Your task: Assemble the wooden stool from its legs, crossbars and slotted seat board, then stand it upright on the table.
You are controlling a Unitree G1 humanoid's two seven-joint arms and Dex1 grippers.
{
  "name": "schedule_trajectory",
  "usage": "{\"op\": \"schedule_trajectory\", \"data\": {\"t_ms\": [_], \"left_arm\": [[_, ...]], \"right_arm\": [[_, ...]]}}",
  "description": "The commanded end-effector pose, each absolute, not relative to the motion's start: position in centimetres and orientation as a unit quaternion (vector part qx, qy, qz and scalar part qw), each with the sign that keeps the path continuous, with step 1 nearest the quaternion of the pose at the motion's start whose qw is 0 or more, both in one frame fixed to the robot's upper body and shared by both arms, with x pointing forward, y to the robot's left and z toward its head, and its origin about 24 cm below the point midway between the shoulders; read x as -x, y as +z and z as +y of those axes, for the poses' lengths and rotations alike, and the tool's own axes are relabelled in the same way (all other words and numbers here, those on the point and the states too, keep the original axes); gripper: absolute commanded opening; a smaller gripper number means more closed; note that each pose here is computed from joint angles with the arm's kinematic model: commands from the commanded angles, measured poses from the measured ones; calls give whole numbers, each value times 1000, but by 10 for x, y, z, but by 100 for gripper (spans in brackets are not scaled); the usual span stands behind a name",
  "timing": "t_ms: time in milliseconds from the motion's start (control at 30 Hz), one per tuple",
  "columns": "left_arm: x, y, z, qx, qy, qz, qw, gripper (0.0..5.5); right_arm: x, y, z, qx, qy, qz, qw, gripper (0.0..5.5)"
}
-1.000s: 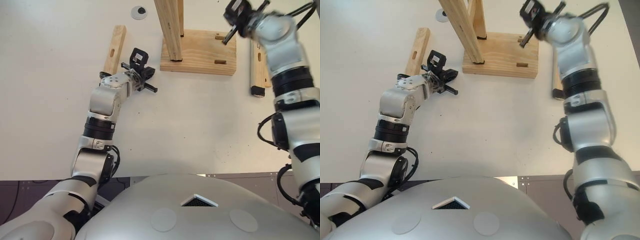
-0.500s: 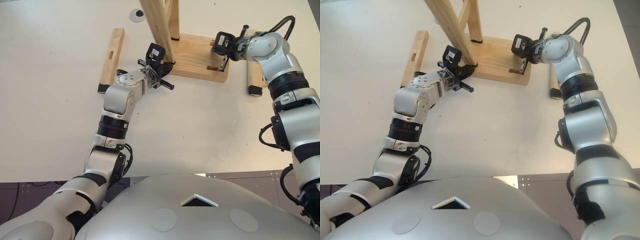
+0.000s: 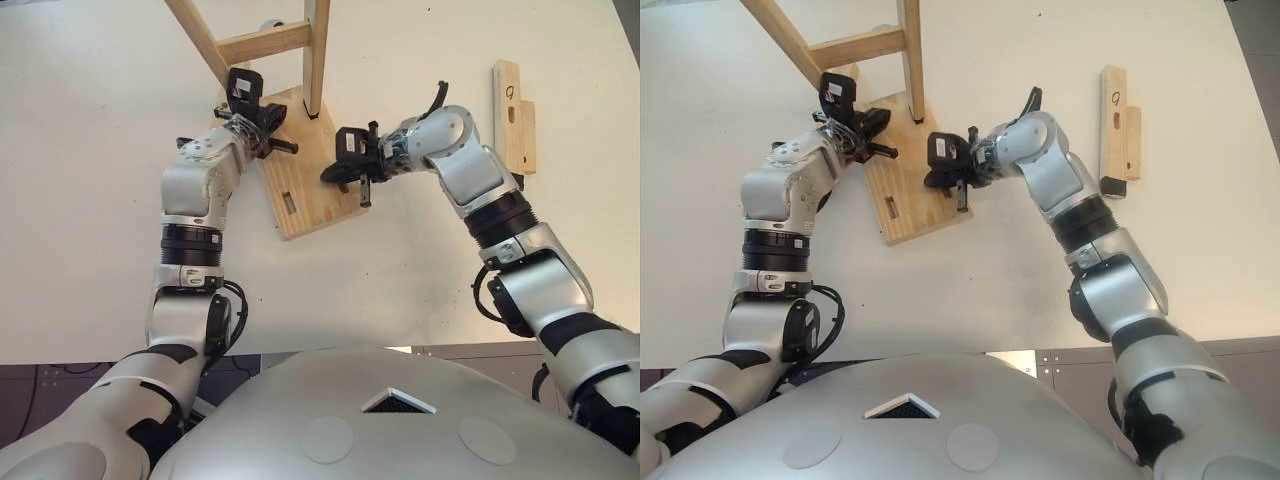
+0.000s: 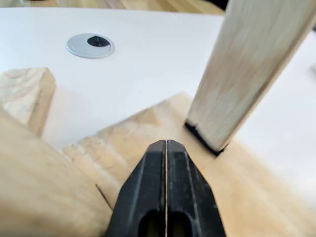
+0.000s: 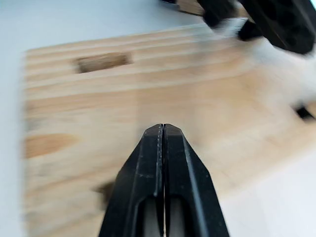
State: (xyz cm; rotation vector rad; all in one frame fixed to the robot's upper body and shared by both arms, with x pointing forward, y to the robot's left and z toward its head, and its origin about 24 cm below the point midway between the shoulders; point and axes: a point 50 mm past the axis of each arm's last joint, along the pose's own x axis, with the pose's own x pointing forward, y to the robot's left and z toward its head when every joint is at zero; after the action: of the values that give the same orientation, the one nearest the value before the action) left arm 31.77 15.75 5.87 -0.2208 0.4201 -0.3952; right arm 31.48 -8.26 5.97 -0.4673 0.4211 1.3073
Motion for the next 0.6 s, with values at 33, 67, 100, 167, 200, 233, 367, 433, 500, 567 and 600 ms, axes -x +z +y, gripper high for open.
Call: {"op": "schedule_trajectory", "data": {"t_ms": [33,67,100,167,200,233,367,433,500,567,600], "left_arm": [[-299,82,206,189,-184,163,951,0],[-291,83,216,204,-184,170,946,0],[-284,83,226,213,-178,182,943,0],[-275,79,237,212,-169,211,939,0],[-271,78,239,209,-171,226,936,0],[-270,76,239,206,-174,239,933,0],[-272,55,235,183,-146,307,922,0],[-278,45,226,177,-146,325,917,0],[-285,32,218,146,-133,345,917,0],[-292,24,209,128,-130,351,918,0],[-295,22,205,125,-132,350,919,0]], "right_arm": [[-333,83,-123,140,503,177,834,1],[-335,80,-131,135,480,185,847,1],[-337,72,-137,138,449,198,860,1],[-339,55,-144,149,395,222,879,1],[-340,45,-146,165,366,233,886,1],[-340,38,-146,177,348,238,889,1],[-342,27,-132,191,319,231,899,1],[-342,25,-121,186,325,223,900,1],[-338,22,-108,192,347,218,892,1],[-331,21,-94,193,378,211,880,1],[-328,20,-88,193,392,210,875,1]]}}
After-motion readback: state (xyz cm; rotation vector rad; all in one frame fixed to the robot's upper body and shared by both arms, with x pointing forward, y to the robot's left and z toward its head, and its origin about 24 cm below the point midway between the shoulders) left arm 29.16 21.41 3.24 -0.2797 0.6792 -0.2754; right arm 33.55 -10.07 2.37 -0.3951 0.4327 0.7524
